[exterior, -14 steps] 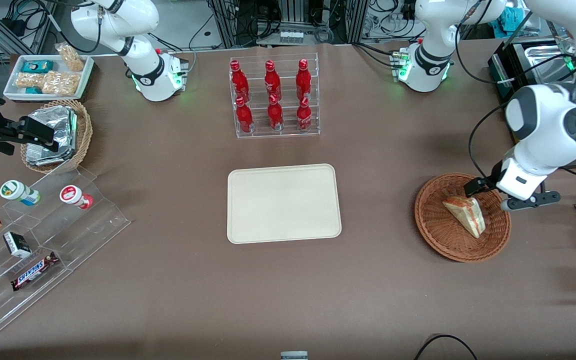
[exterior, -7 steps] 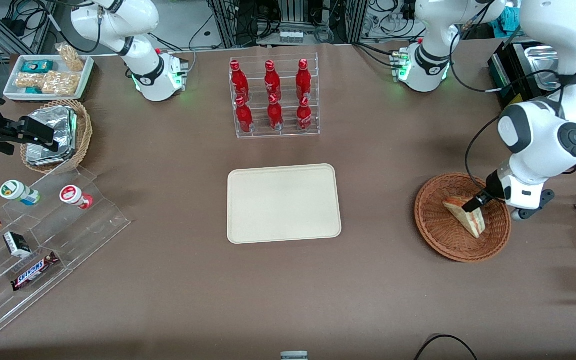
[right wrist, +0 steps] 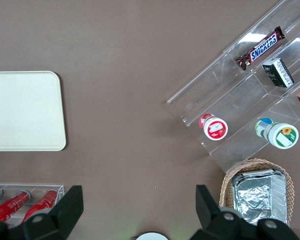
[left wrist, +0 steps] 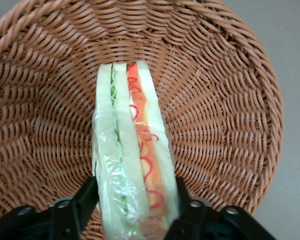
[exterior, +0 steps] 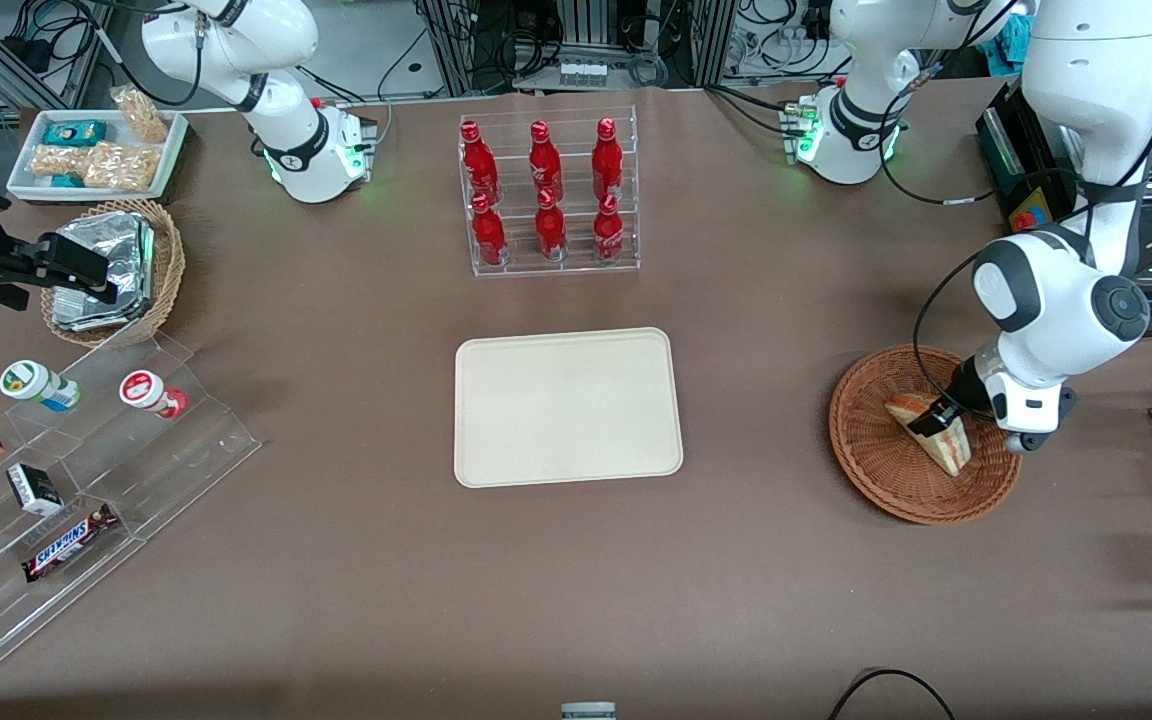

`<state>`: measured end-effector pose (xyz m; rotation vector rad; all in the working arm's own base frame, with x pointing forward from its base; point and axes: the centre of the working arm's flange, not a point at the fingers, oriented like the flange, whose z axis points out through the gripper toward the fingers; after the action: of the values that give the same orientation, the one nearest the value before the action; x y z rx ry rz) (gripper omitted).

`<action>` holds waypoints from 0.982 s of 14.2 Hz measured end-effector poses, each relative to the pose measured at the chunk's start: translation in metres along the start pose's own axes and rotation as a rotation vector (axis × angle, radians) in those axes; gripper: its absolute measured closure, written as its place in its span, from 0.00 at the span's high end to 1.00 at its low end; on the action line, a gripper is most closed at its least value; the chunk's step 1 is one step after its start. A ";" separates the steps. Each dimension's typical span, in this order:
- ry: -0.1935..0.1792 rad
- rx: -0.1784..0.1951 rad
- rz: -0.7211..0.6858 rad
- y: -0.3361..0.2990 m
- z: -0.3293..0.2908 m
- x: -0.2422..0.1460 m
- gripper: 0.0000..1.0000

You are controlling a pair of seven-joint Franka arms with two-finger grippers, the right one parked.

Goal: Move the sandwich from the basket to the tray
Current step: 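Close the left gripper on the wrapped sandwich, then lift the sandwich and carry it with the left gripper over the tray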

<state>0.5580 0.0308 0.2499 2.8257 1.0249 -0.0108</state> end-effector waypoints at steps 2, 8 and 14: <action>0.006 -0.004 0.039 0.002 -0.004 0.001 0.44; -0.039 0.126 0.341 0.057 -0.065 -0.034 0.19; -0.083 0.211 0.615 0.193 -0.063 -0.153 0.15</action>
<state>0.5615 -0.2051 0.3445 3.1709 0.1138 -0.1790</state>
